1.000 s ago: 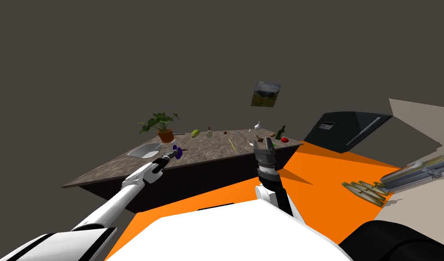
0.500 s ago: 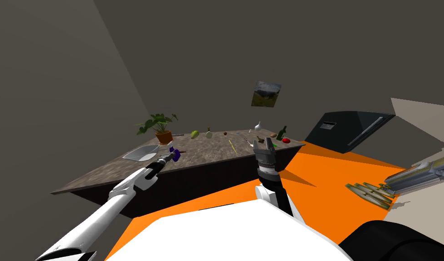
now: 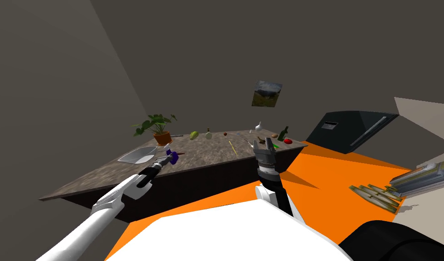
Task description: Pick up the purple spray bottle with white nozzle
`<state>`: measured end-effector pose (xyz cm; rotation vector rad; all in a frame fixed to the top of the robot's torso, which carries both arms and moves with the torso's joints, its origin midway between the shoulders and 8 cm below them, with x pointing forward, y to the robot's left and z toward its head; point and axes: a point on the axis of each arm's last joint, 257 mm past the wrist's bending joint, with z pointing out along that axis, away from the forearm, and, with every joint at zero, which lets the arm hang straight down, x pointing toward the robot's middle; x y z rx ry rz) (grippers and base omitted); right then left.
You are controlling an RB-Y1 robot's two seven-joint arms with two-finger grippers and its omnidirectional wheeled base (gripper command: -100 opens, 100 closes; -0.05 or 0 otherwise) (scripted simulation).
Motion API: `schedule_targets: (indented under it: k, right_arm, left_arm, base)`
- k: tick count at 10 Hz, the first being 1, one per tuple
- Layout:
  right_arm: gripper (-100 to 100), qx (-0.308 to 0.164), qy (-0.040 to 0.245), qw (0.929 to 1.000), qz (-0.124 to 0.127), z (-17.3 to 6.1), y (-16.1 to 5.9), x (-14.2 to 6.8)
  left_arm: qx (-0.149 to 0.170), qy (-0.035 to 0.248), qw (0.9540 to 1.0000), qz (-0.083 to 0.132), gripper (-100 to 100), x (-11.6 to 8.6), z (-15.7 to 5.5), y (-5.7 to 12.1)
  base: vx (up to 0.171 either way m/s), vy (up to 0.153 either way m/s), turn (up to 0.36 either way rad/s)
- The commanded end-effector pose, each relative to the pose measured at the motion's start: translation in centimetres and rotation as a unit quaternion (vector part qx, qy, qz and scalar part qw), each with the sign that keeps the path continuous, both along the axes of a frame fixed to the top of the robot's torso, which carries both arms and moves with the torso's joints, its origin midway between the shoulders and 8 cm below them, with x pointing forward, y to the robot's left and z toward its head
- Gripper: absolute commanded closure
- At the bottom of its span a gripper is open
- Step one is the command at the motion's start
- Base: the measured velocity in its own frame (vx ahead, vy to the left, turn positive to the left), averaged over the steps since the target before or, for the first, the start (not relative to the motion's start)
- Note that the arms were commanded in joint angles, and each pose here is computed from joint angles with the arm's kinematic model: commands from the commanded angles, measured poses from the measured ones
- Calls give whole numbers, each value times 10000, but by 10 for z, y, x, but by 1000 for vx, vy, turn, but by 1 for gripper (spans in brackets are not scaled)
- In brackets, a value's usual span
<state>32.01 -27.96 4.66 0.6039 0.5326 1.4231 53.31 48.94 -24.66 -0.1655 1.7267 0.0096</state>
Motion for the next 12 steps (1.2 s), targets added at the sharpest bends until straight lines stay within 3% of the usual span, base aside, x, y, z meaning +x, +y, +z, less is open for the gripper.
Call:
schedule_targets:
  k: [1, 2, 4, 5, 7, 8, 11, 12]
  right_arm:
    - [0, 0, 0, 10000, 0, 0, 0, 0]
    - [0, 0, 0, 10000, 0, 0, 0, 0]
    - [0, 0, 0, 10000, 0, 0, 0, 0]
    - [0, 0, 0, 10000, 0, 0, 0, 0]
    - [0, 0, 0, 10000, 0, 0, 0, 0]
    - [0, 0, 0, 10000, 0, 0, 0, 0]
    - [0, 0, 0, 10000, 0, 0, 0, 0]
    - [0, 0, 0, 10000, 0, 0, 0, 0]
  left_arm:
    - [-2, 82, 10000, -16, 100, -12, -10, -1]
    - [9, -13, 10000, 59, 100, -20, 2, 9]
    - [12, 71, 10000, -14, 100, -37, -7, 2]
    - [34, -17, 10000, 62, 100, -44, 6, 12]
    - [35, 61, 10000, -30, 100, -62, -1, 3]
    - [67, -14, 10000, 48, 100, -69, 11, 13]
    - [65, 103, 9999, -46, 100, -89, 2, 2]
    - [105, 26, 9999, 1, 100, -96, 16, 9]
  base:
    - [12, -1, -8]
    - [76, -13, -13]
    - [67, -11, 8]
    - [94, -12, -12]
    - [69, -12, 2]
    - [62, -22, -11]
    - [51, -4, 2]
    - [68, -1, -13]
